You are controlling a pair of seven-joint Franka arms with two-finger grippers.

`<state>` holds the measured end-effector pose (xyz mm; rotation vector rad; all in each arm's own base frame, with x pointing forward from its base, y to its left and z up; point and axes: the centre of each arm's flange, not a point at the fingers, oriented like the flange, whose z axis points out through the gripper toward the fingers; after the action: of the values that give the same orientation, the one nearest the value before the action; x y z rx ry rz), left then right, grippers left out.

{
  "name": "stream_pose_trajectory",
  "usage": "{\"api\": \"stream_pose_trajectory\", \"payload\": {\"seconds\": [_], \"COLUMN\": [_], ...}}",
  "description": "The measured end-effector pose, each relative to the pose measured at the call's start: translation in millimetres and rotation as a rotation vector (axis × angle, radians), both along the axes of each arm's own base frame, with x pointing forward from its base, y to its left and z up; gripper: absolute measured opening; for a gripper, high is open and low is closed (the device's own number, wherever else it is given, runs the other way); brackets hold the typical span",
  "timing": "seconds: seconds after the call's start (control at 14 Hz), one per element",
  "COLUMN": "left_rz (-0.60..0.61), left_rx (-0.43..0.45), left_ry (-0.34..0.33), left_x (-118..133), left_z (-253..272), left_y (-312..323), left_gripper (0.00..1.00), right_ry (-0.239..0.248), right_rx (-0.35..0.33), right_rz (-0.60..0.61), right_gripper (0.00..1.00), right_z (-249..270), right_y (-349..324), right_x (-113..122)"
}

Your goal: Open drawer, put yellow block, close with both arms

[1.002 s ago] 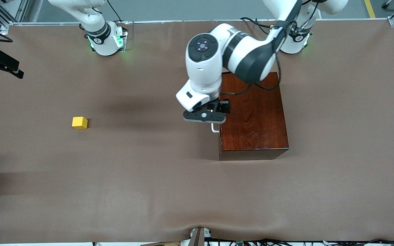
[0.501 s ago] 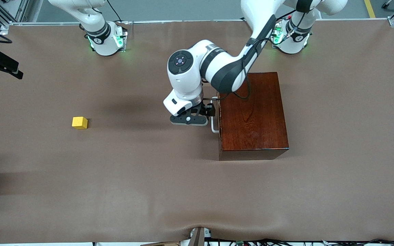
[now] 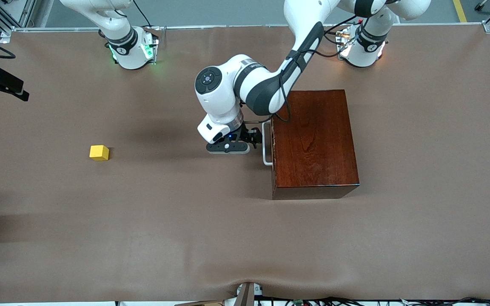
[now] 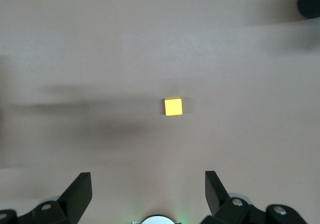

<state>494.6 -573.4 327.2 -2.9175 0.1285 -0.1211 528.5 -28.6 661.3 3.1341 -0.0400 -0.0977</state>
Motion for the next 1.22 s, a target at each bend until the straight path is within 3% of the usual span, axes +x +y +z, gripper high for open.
{"api": "stream_pose_trajectory", "payload": {"seconds": [0.29, 1.22], "left_rz": [0.041, 0.171], "left_rx": [0.067, 0.112], "left_ry": [0.03, 0.029], "left_x": [-8.2, -10.8], "left_z": [-14.3, -36.5], "left_y": [3.6, 8.5], "left_gripper": [1.0, 1.0], "right_ry": [0.004, 0.03], "right_rx": [-0.033, -0.049], "right_rz": [-0.001, -0.009], "right_gripper": [1.0, 1.0], "right_z": [-1.2, -9.0], "right_y": [-2.5, -7.7], "right_x": [0.7, 3.3]}}
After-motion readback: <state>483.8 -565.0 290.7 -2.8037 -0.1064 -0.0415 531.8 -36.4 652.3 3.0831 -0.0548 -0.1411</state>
